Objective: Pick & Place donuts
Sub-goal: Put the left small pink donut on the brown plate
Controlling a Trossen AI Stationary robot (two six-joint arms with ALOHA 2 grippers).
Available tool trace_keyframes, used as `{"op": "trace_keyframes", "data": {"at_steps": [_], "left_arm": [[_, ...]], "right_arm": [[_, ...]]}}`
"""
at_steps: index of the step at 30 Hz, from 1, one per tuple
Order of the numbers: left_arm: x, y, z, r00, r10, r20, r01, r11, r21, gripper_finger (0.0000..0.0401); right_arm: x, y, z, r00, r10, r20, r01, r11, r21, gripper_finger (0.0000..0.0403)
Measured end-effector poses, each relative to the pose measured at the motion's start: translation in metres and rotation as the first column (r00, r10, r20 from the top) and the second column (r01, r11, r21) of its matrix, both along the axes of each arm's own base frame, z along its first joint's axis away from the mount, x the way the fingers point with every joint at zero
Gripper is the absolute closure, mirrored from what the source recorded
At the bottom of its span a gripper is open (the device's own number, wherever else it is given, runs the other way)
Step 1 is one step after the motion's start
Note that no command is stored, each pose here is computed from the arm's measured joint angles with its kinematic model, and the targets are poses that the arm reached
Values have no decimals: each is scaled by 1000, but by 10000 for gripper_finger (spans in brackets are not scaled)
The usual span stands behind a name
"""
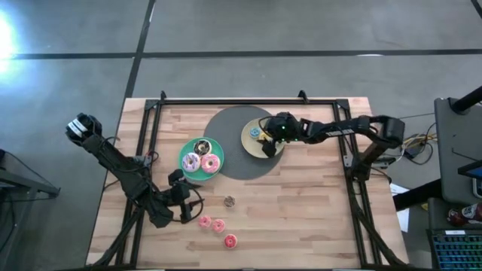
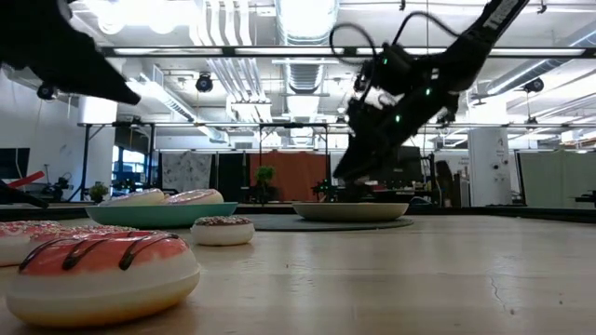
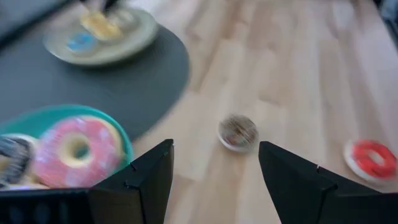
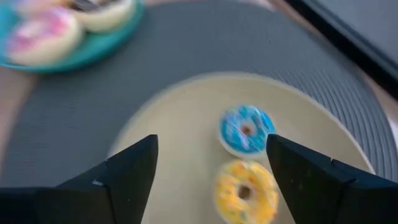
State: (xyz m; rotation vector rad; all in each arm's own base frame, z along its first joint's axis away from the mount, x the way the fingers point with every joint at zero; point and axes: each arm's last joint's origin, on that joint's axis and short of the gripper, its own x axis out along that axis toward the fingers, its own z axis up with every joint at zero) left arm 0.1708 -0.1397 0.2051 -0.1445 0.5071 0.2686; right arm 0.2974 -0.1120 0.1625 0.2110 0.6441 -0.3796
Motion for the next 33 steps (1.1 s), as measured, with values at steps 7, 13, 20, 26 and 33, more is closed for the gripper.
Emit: {"op": "trace_keyframes", "data": {"at_steps": [7, 13, 20, 26, 33], "left_arm": [[0, -2, -3, 999, -26, -32, 24, 998, -51, 191], [2, -6, -6, 996, -66, -58, 61, 994, -94, 191], [10, -17, -21, 986, -127, -109, 112, 985, -135, 191], [19, -32, -35, 981, -172, -92, 159, 978, -136, 191], [25, -40, -57, 975, -175, -135, 158, 979, -129, 187]], "right_arm": [[2, 39, 37, 982, 167, 93, -157, 982, -101, 122], [3, 79, 49, 941, 321, 108, -303, 940, -156, 130], [4, 112, 51, 894, 436, 102, -415, 893, -176, 133], [4, 129, 49, 870, 484, 97, -465, 868, -173, 133], [3, 140, 48, 856, 508, 100, -489, 857, -163, 138]]}}
